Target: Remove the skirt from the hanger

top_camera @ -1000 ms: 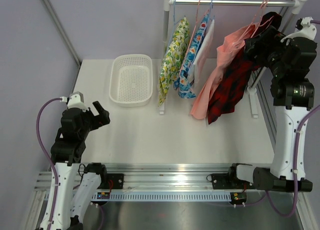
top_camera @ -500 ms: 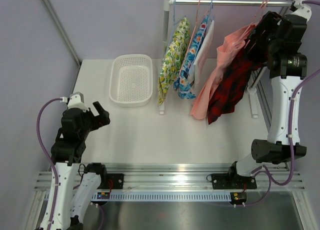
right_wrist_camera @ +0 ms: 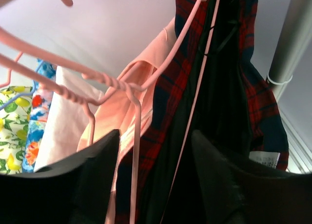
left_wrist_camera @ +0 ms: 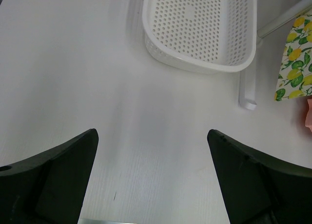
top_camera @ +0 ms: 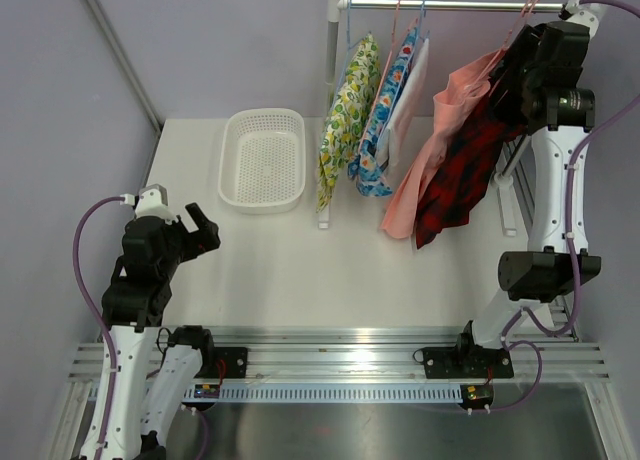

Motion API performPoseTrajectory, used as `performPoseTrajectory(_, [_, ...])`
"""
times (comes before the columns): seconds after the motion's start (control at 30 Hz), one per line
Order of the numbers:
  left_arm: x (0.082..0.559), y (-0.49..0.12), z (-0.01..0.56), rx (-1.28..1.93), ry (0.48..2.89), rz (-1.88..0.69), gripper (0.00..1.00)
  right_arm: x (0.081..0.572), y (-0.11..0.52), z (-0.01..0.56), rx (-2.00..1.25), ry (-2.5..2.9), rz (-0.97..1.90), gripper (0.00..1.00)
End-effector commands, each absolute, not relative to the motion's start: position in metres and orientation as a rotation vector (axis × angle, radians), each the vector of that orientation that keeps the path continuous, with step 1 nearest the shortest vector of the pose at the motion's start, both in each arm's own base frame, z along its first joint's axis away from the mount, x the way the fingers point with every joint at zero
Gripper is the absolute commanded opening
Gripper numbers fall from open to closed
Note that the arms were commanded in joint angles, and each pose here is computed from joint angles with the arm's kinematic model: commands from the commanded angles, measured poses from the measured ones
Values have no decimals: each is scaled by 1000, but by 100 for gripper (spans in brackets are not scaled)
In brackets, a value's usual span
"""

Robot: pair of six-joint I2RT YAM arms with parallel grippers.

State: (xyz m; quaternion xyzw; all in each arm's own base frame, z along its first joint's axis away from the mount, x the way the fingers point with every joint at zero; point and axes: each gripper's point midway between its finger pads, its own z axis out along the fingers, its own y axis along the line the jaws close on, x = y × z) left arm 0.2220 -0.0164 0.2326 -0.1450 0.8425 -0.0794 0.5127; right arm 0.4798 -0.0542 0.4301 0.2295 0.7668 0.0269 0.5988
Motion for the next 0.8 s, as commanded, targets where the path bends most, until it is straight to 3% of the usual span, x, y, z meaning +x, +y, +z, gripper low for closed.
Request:
performPoseTrajectory(0.0, [225,-18,240,-318,1990,-195,98,479,-60,456,528,1713,40,65])
performPoseTrajectory(0.07, [225,-18,240,-317,1989,-195,98,483,-57,455,518,1720,53,53])
performPoseTrajectory(0.1, [225,-17,240,-320,1987,-195,98,484,-57,454,524,1724,60,53])
performPoseTrajectory(0.13, [225,-17,240,-322,1986,-192,98,487,-53,452,515,1732,78,44])
performPoseTrajectory(0.2, [225,-17,240,-322,1986,-192,98,489,-50,450,503,1739,97,35])
performPoseTrajectory(0.43, [225,-18,239,-318,1992,-195,99,491,-46,444,489,1756,117,31])
performPoseTrajectory(0.5, [225,-18,239,-318,1992,-195,99,492,-45,443,486,1760,125,24])
performPoseTrajectory(0.6, [225,-17,238,-322,1994,-190,99,493,-43,442,486,1764,135,0])
performPoseTrajectory(0.77, [224,-15,241,-325,1986,-180,99,473,-40,468,464,1717,144,0])
